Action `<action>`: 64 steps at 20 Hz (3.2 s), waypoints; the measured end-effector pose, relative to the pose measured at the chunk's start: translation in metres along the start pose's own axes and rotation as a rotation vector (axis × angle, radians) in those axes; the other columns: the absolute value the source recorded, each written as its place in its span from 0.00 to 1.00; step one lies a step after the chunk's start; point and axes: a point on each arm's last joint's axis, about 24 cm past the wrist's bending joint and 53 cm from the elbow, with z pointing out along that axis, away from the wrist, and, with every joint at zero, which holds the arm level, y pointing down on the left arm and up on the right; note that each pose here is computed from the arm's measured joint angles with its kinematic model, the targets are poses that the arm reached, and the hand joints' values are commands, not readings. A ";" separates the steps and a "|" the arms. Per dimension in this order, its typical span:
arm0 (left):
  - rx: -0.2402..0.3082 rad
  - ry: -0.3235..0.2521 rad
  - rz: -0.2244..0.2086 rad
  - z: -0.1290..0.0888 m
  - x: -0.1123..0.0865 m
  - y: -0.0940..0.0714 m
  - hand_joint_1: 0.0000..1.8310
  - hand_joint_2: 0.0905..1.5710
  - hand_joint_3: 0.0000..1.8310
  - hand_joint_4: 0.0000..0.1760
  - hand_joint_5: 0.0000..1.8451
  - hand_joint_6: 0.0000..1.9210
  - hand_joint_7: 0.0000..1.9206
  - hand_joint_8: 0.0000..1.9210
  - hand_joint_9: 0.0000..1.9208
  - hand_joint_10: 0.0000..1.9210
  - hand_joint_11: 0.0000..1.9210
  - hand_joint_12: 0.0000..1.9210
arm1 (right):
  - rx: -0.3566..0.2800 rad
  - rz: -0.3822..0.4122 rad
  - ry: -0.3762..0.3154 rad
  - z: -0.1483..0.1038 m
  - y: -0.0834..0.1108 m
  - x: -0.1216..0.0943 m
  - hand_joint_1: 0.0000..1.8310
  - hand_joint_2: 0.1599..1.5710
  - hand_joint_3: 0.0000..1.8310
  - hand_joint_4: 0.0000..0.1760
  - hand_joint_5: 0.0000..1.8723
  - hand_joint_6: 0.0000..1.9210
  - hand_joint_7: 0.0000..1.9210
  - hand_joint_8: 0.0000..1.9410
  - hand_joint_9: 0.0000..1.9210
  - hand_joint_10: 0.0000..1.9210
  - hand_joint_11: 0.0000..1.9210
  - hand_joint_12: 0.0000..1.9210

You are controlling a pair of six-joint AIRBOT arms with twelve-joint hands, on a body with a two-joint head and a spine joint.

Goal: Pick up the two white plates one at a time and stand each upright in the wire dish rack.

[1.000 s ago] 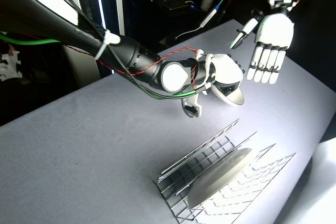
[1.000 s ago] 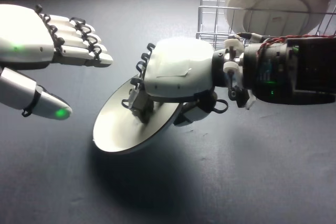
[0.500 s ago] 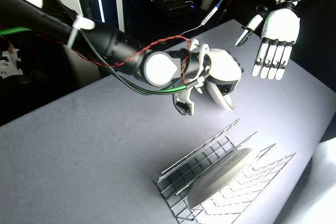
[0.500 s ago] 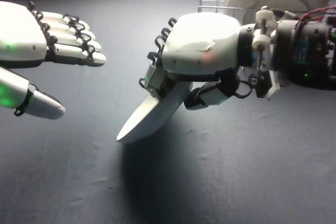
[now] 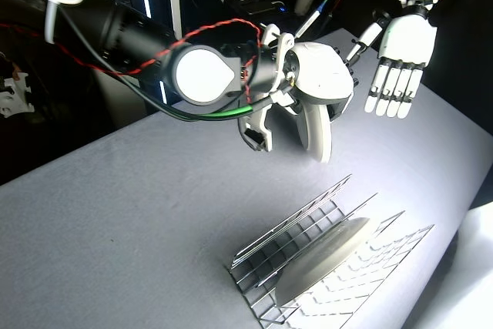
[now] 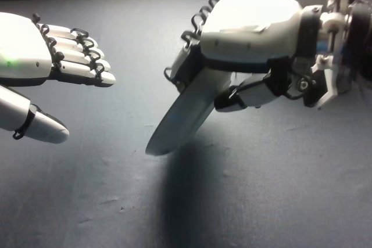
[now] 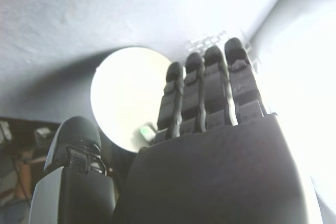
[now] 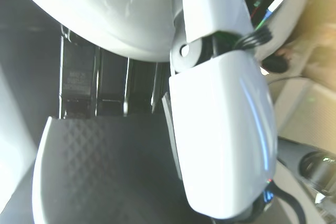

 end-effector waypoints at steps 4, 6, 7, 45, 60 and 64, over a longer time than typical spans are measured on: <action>-0.005 0.017 -0.007 0.000 0.007 0.002 0.00 0.74 0.00 0.00 0.06 0.00 0.05 0.00 0.03 0.00 0.01 0.02 | 0.008 0.090 -0.057 -0.003 0.003 -0.018 0.76 0.64 0.00 0.00 0.51 0.54 0.55 0.41 0.59 0.44 0.57 0.48; -0.007 0.028 -0.007 0.000 0.011 0.003 0.00 0.73 0.00 0.00 0.06 0.00 0.06 0.00 0.04 0.00 0.00 0.09 | 0.019 0.172 -0.102 -0.002 0.001 -0.031 0.76 0.64 0.00 0.00 0.50 0.54 0.54 0.42 0.59 0.44 0.58 0.47; -0.008 0.029 -0.005 0.000 0.012 0.003 0.00 0.74 0.00 0.00 0.06 0.00 0.05 0.00 0.03 0.00 0.00 0.07 | 0.023 0.218 -0.128 -0.002 0.000 -0.039 0.76 0.64 0.00 0.00 0.50 0.54 0.55 0.40 0.60 0.43 0.58 0.47; -0.008 0.027 -0.009 -0.001 0.011 0.004 0.00 0.74 0.00 0.00 0.08 0.00 0.07 0.00 0.05 0.00 0.00 0.09 | 0.238 0.806 -0.483 -0.049 -0.105 -0.127 0.81 0.66 0.00 0.00 0.47 0.57 0.53 0.38 0.52 0.47 0.47 0.75; -0.010 0.032 -0.008 0.000 0.013 0.005 0.00 0.74 0.00 0.00 0.08 0.00 0.07 0.00 0.04 0.00 0.00 0.09 | 0.358 0.631 -0.445 -0.076 -0.155 -0.100 0.82 0.64 0.00 0.00 0.49 0.51 0.55 0.37 0.56 0.43 0.50 0.73; -0.010 0.032 -0.010 0.000 0.013 0.005 0.00 0.74 0.00 0.00 0.07 0.00 0.06 0.00 0.03 0.00 0.00 0.07 | 0.361 0.554 -0.412 -0.077 -0.156 -0.093 0.82 0.64 0.00 0.00 0.50 0.51 0.53 0.39 0.55 0.44 0.49 0.74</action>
